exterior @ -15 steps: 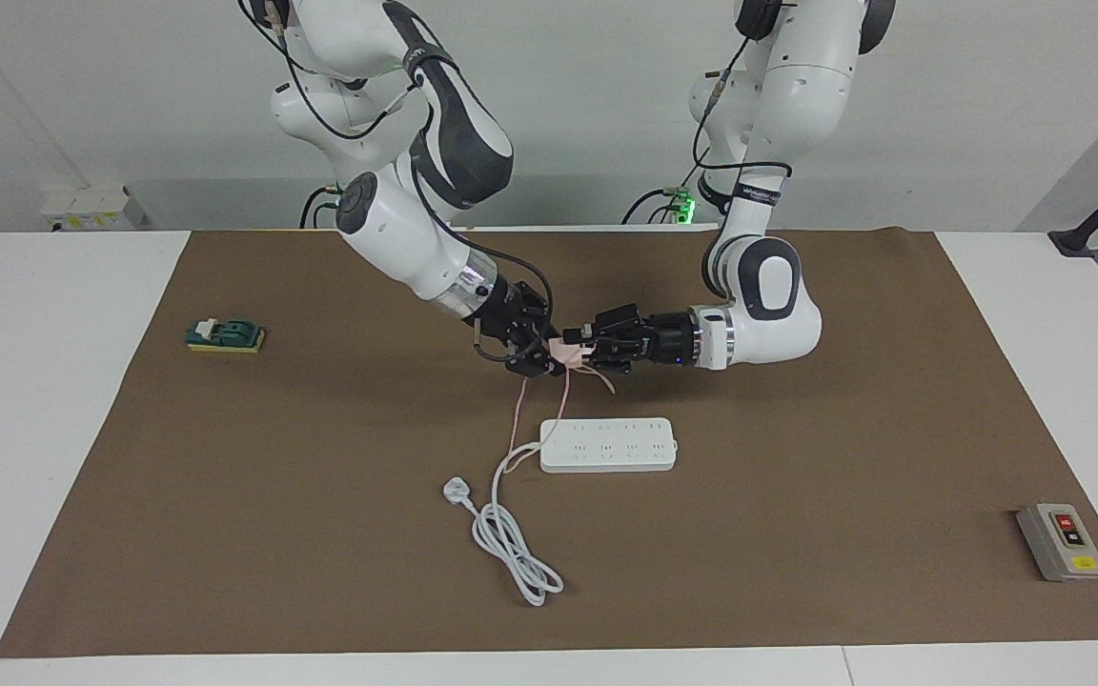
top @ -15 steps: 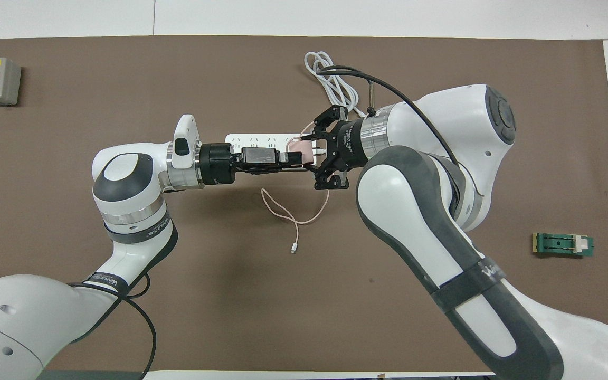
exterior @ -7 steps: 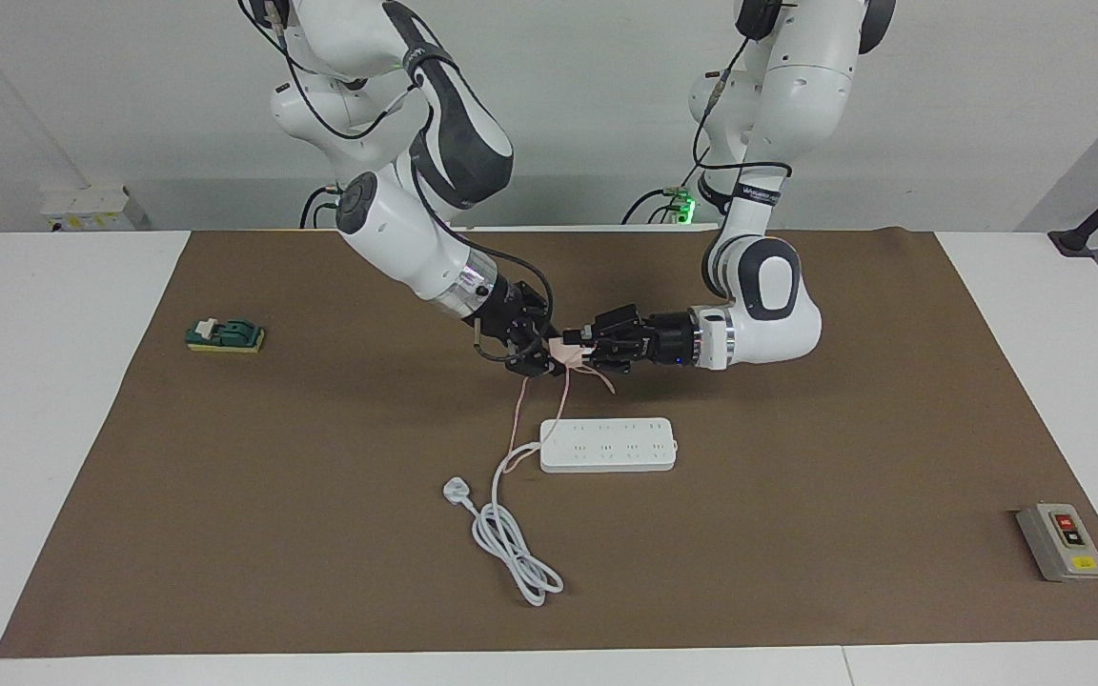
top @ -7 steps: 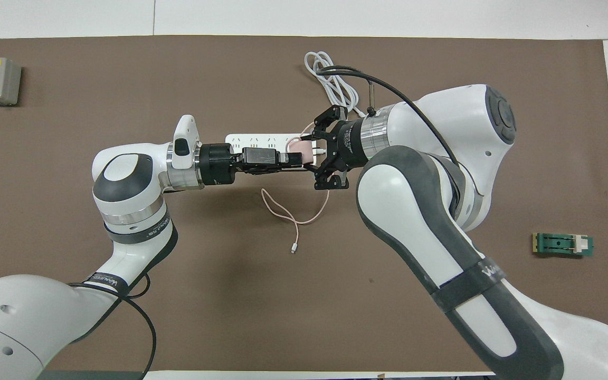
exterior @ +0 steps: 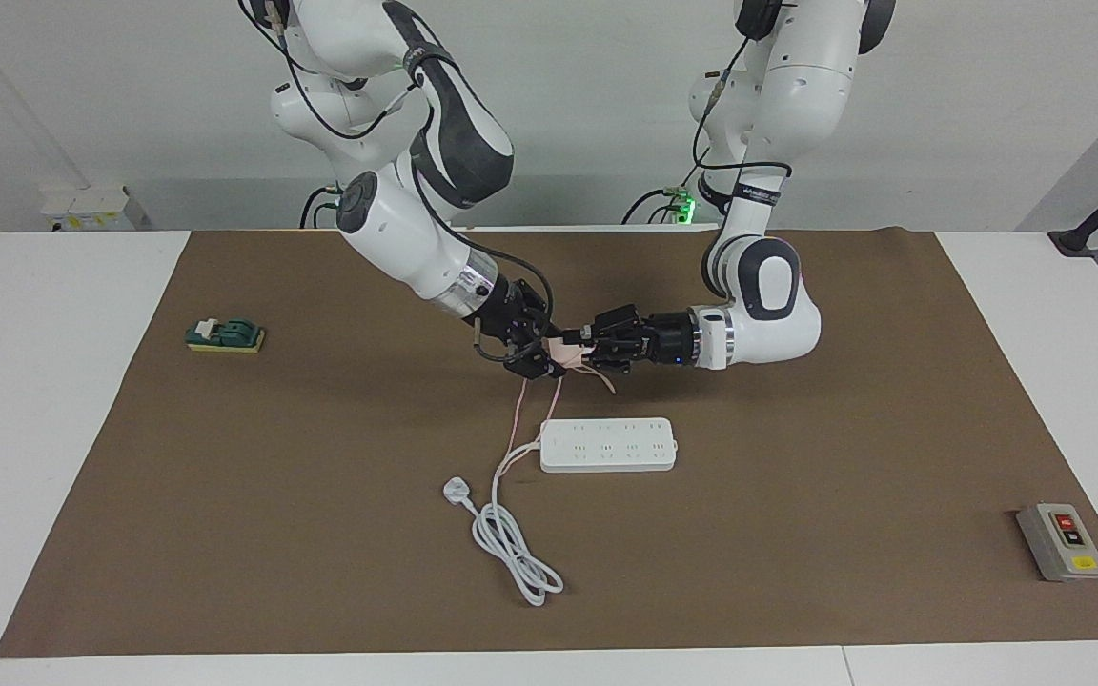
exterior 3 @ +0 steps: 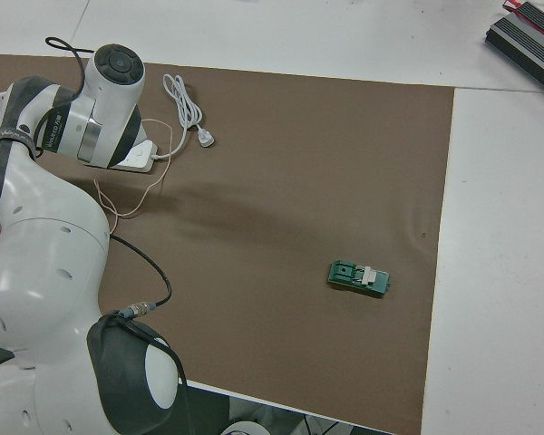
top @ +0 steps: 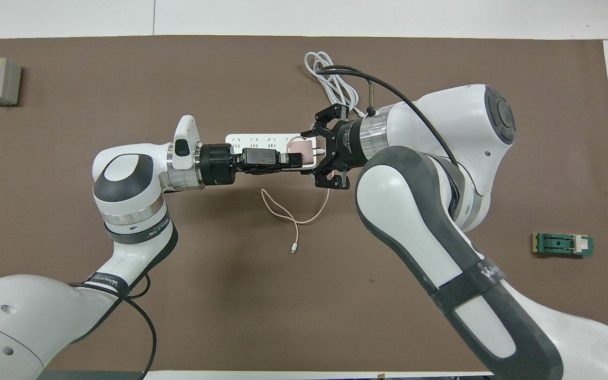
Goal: Plug charger into power strip
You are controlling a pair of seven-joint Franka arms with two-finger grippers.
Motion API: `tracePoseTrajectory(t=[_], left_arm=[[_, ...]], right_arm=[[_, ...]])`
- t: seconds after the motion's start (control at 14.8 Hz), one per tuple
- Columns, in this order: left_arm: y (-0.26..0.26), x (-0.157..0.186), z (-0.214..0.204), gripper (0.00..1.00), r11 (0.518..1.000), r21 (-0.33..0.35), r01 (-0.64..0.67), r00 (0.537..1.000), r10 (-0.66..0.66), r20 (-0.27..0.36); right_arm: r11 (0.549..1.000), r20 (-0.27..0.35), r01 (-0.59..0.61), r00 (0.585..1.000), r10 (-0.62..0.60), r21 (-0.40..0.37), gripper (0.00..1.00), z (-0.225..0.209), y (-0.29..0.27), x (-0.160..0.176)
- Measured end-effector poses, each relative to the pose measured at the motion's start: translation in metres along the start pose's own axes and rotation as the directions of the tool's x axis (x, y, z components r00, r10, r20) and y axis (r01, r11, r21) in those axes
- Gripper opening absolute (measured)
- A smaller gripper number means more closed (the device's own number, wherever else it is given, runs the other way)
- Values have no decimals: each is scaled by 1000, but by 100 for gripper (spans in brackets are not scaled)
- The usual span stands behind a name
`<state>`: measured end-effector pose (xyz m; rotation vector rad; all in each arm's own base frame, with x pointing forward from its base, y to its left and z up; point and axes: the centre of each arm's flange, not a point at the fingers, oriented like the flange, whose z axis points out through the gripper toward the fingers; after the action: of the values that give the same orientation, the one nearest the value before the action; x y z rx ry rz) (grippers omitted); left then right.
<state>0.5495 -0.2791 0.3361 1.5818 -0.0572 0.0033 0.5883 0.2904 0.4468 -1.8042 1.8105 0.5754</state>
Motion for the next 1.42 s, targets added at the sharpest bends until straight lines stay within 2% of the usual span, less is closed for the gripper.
tracePoseTrajectory(t=[0.14, 0.2, 0.54, 0.74, 1.08, 1.22, 1.42], left_arm=[[0, 0, 0, 31, 1000, 0, -2, 1000, 2, 0], [0, 0, -1, 31, 1000, 2, -2, 1000, 2, -2], [-2, 8, -16, 31, 1000, 19, -3, 999, 3, -37], [-6, 19, -34, 31, 997, 74, -1, 994, 10, -109], [20, 35, -49, 31, 989, 133, 71, 975, -41, -217], [48, 37, -57, 31, 977, 193, 87, 971, -39, -238], [89, 37, -89, 31, 935, 345, 83, 976, -5, -220]], right_arm=[[1000, -2, 3, 1000, -3, -1, 97, 1, 1, -2], [1000, -4, 5, 1000, -5, -1, 100, 0, 1, -2], [1000, -8, 4, 1000, -4, 2, 100, -1, -1, 0], [1000, -14, -3, 1000, 3, -1, 100, -10, -6, 6], [999, -113, 33, 993, -31, 15, 100, -82, -29, 37], [996, -155, 94, 984, -92, 5, 100, -109, -28, 44], [973, -177, 230, 956, -232, -37, 100, -150, -26, 65]])
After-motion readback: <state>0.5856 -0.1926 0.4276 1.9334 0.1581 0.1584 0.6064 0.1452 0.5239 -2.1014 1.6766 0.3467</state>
